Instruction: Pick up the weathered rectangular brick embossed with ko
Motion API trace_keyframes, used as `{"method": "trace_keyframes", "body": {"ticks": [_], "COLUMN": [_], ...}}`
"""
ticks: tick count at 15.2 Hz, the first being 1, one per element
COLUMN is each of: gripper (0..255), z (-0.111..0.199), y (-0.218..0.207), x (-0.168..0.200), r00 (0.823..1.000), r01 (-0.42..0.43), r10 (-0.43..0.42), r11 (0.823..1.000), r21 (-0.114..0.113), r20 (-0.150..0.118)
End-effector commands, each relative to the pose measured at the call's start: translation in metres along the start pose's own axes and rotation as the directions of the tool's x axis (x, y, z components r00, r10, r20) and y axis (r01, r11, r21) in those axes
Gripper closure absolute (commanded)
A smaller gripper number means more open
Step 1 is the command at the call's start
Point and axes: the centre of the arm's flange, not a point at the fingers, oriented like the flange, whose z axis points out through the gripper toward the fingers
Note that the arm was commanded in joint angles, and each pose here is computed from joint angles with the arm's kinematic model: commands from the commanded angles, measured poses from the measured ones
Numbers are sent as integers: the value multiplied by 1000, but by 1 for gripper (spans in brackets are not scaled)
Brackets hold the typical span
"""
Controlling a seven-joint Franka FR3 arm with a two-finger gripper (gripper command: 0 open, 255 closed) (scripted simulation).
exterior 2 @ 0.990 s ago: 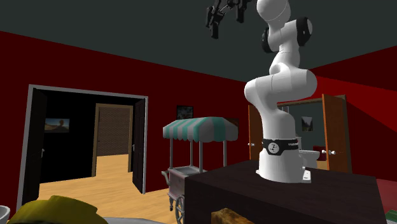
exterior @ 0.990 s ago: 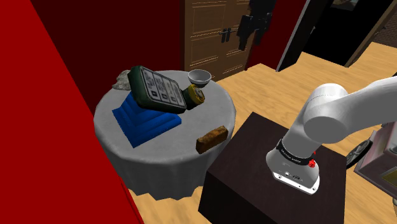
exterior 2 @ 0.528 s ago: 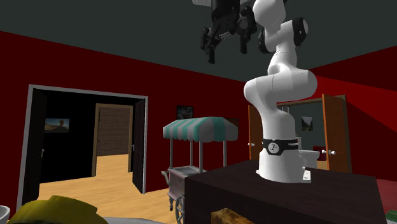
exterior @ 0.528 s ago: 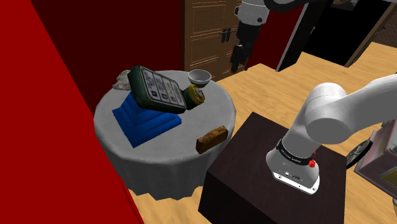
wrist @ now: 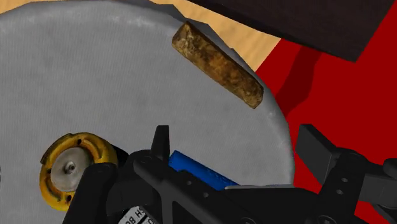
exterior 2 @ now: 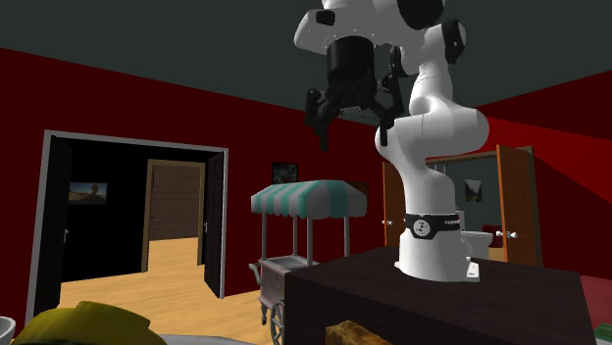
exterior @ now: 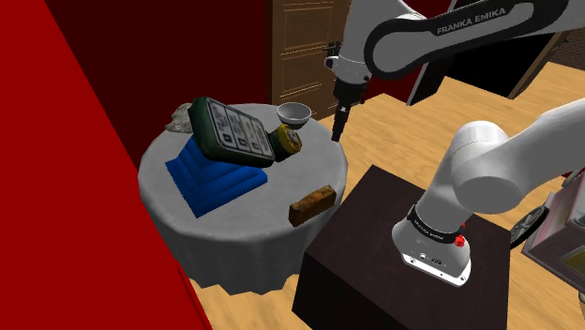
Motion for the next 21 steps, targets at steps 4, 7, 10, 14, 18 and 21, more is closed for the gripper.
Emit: {"method": "trace_keyframes", "body": {"ticks": [4,7,10,14,18,21], "gripper": [0,0,0,0,0,0], "z": [67,106,145,196,248,270], "y": [-8,-13,-18,-27,-36,-38], "x": [11,15,19,24,27,27], "r00": [982,956,918,850,763,743], "r01": [187,294,397,527,646,669], "r10": [-187,-294,-397,-527,-646,-669], "r11": [982,956,918,850,763,743], "r21": [6,10,14,18,23,23], "r20": [-4,-5,-6,-9,-12,-13]}}
